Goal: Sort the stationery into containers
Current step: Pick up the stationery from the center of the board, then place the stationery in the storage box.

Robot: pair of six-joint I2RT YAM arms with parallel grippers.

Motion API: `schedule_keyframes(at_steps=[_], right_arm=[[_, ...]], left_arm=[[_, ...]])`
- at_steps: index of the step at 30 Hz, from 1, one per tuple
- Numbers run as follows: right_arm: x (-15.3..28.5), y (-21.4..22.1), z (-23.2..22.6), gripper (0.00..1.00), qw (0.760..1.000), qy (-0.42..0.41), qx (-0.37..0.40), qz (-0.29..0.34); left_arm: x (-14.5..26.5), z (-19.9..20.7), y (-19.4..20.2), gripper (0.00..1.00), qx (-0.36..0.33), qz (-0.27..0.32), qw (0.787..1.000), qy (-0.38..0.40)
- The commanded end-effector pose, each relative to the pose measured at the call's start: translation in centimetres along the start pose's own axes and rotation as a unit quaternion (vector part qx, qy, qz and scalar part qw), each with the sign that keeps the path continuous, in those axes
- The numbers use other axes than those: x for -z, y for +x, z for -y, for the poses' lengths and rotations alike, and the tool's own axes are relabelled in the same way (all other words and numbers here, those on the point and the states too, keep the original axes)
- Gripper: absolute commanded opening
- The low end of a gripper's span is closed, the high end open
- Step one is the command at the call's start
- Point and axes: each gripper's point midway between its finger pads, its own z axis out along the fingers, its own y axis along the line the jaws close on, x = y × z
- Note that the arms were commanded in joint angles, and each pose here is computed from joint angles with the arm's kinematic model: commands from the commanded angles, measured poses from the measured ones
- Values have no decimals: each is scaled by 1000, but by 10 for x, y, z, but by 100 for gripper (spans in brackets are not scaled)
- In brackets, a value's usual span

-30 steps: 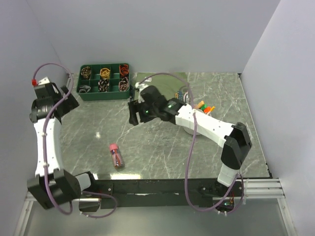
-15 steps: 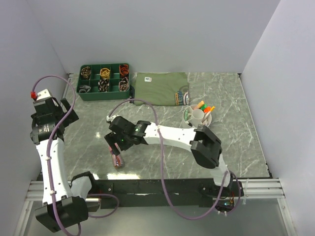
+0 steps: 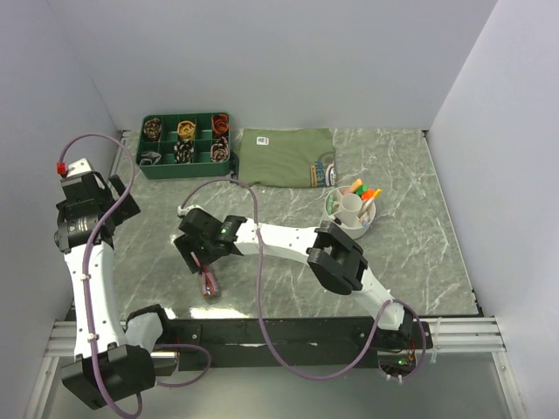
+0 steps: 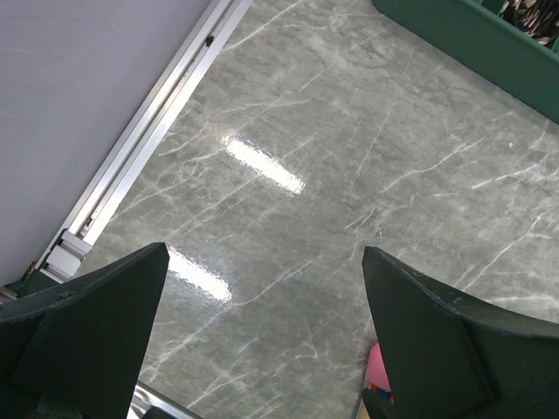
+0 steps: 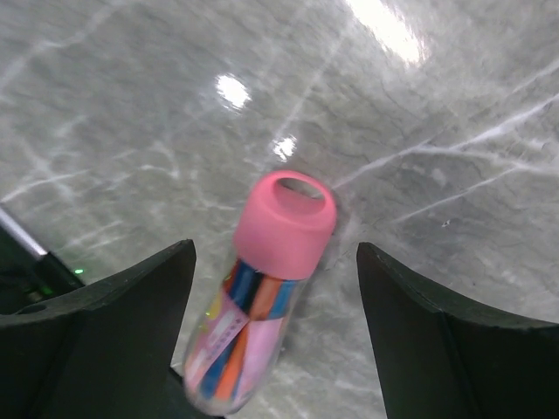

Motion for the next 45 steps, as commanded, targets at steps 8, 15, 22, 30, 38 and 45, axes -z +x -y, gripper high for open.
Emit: schedule_keyframes(at_steps=[8, 15, 22, 30, 38, 45], right_arm=[[-22, 16, 12, 77, 999, 37, 1, -13], [-29, 28, 0, 59, 997, 52, 48, -3], [-12, 21, 23, 19, 989, 104, 97, 27], [150, -131, 54, 0, 981, -11, 69, 183], [313, -170, 198, 0, 910, 43, 52, 410], [371, -119, 233, 0, 850, 125, 95, 503]], left_arm=[[2, -6, -13, 99, 2, 22, 1000, -12], [-2, 1, -5, 99, 7, 6, 1000, 3], [-7, 18, 2, 99, 15, -10, 999, 41], [-6, 71, -18, 100, 34, -32, 985, 167], [-21, 135, 0, 99, -143, -60, 957, 247], [-32, 197, 9, 100, -207, -81, 927, 302]])
